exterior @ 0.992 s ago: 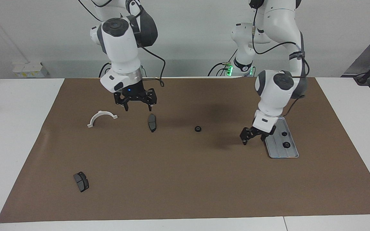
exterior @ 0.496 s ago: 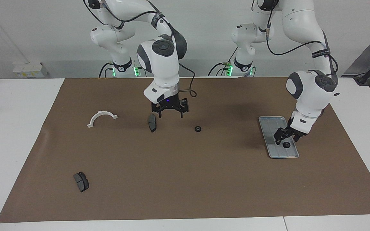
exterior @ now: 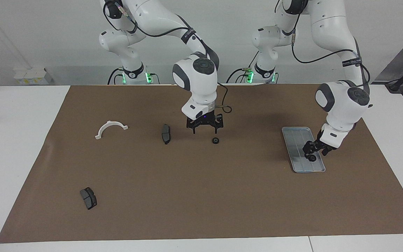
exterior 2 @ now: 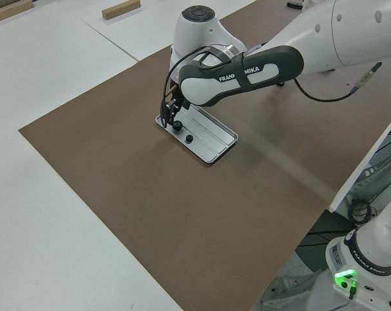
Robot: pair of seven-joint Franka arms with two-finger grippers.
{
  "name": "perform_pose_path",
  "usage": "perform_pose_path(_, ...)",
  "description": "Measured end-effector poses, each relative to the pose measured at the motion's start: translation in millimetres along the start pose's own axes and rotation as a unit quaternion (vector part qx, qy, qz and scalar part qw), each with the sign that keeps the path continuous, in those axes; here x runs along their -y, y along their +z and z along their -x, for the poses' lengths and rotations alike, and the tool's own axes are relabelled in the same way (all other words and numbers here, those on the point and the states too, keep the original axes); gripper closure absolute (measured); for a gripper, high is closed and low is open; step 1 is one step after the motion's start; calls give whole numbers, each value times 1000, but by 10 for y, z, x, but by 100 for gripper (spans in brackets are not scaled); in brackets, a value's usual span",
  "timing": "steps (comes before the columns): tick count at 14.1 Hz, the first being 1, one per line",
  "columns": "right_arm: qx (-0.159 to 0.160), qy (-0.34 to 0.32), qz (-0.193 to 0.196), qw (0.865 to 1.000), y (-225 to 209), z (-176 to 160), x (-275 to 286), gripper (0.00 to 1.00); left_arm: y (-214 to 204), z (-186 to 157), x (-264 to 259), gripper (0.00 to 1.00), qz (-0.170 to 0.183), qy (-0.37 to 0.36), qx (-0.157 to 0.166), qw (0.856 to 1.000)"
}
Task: Place bearing gear from tray to pile
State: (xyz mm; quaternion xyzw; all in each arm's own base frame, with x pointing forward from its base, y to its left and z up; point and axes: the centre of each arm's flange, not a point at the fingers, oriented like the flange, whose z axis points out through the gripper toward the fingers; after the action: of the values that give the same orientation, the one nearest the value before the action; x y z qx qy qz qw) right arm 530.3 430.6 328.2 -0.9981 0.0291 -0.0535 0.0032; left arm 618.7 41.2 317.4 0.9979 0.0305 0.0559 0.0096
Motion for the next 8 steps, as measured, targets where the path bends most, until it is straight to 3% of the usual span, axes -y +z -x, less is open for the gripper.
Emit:
perform_pose_path(5,0,-6,-2,1000,205,55,79,0,109,65,-37,44,1,3,-7,1000)
perform_pose_path(7,-3,-7,-7,1000,283,65,92,4,142,79,-36,46,1,3,-5,1000)
perform_pose_path(8,-5,-9,-9,1000,322,86,105,9,155,83,-36,52,1,3,-5,1000)
